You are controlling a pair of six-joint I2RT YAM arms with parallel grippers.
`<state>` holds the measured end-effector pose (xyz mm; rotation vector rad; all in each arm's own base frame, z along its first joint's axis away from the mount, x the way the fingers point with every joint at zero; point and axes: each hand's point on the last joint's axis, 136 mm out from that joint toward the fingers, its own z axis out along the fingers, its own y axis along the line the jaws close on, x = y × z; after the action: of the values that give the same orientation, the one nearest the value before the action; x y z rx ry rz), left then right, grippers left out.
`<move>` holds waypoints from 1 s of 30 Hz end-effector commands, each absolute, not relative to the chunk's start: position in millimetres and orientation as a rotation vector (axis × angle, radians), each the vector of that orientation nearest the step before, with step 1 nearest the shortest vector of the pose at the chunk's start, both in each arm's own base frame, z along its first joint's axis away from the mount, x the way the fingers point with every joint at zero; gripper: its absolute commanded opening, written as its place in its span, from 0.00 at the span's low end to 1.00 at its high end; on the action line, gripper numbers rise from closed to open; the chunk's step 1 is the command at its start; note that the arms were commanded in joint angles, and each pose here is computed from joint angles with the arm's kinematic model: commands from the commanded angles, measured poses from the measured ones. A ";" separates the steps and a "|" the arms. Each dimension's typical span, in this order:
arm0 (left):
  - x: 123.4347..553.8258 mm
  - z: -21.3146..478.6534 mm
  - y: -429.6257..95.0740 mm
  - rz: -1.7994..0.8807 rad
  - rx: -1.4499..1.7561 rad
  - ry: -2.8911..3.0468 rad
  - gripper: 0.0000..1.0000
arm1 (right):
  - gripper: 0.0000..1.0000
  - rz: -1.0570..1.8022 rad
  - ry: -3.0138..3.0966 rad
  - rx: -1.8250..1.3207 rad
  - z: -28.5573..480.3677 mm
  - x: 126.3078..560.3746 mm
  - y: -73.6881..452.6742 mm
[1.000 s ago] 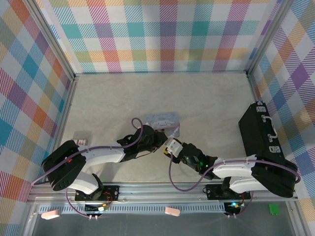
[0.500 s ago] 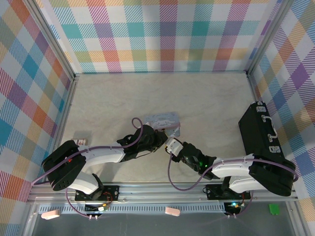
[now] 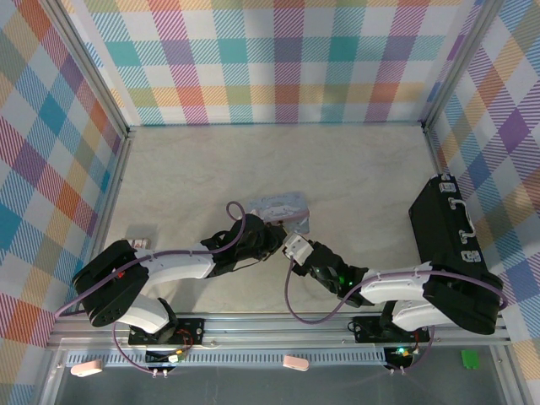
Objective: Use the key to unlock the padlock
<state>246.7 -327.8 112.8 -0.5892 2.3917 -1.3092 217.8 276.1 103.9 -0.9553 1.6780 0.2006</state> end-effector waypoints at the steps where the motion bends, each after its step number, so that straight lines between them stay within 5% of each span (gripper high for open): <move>1: 251.8 136.6 -341.1 -1.410 -0.538 2.334 0.00 | 0.21 0.227 1.675 -0.862 121.2 226.0 283.7; 22: 253.4 145.0 -344.8 -1.417 -0.521 2.318 0.00 | 0.17 0.420 1.839 -0.634 116.9 226.2 287.6; 30: 254.2 139.6 -342.7 -1.397 -0.522 2.328 0.00 | 0.13 0.818 2.004 -0.396 109.8 214.1 288.4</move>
<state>249.3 -327.5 112.0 -0.5860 2.3879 -1.2958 222.0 280.9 101.6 -0.5581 1.9400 0.5513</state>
